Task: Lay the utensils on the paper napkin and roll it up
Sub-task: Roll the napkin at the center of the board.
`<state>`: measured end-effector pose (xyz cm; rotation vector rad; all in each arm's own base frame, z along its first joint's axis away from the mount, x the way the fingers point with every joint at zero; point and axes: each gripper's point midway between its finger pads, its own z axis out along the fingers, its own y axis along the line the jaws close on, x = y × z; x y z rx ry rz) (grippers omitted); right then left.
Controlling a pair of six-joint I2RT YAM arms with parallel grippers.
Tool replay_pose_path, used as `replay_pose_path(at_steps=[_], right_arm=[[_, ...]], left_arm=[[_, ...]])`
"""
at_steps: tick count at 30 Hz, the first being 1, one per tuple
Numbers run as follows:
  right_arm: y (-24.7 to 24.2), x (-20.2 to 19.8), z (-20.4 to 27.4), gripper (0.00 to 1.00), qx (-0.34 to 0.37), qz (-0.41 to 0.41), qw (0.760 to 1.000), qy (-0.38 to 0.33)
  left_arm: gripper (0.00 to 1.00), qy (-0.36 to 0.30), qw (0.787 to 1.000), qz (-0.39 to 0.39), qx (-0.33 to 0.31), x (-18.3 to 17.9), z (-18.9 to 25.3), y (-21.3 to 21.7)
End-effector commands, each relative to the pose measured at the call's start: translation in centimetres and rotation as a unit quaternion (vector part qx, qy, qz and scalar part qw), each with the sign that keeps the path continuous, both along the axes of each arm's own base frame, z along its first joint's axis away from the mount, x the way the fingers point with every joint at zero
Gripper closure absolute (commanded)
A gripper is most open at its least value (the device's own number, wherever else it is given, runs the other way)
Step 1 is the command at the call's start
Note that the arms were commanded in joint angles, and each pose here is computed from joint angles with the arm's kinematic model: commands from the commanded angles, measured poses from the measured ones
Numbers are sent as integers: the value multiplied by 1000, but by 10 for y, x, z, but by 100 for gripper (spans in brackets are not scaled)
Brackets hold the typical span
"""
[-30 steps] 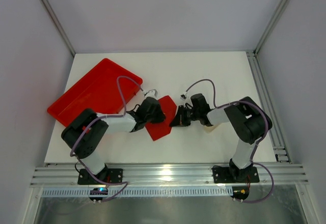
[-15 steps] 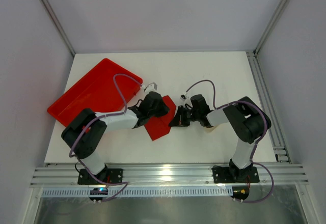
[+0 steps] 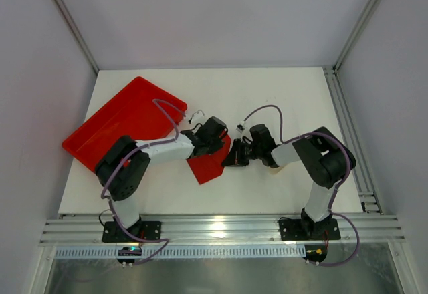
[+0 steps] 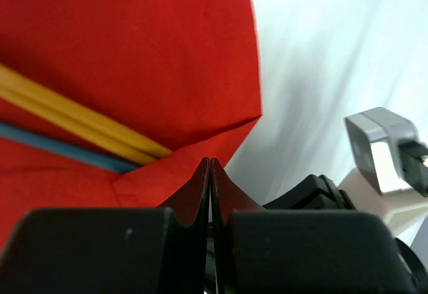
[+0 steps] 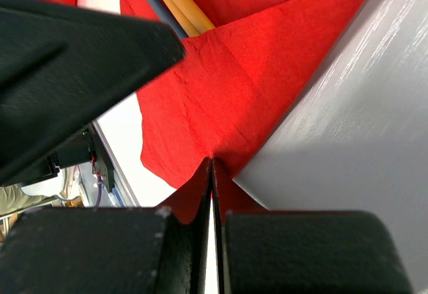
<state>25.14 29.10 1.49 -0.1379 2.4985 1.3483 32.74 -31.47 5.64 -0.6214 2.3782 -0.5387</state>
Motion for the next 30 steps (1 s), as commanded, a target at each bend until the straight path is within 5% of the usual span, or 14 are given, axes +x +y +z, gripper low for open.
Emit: replay_pose_path(at_steps=[1, 13, 24, 30], right_arm=[[-6, -2, -16, 96, -31, -11, 999, -1], [-7, -2, -15, 96, -31, -11, 999, -3], [-7, -2, -17, 96, -36, -7, 999, -3], [-8, 0, -17, 96, -44, -5, 999, -9]], left_arm=[[100, 24, 999, 47, 11, -3, -8, 10], [100, 39, 998, 41, 7, -9, -24, 7], [100, -86, 996, -20, 32, -11, 26, 30], [100, -77, 995, -61, 35, -31, 11, 34]])
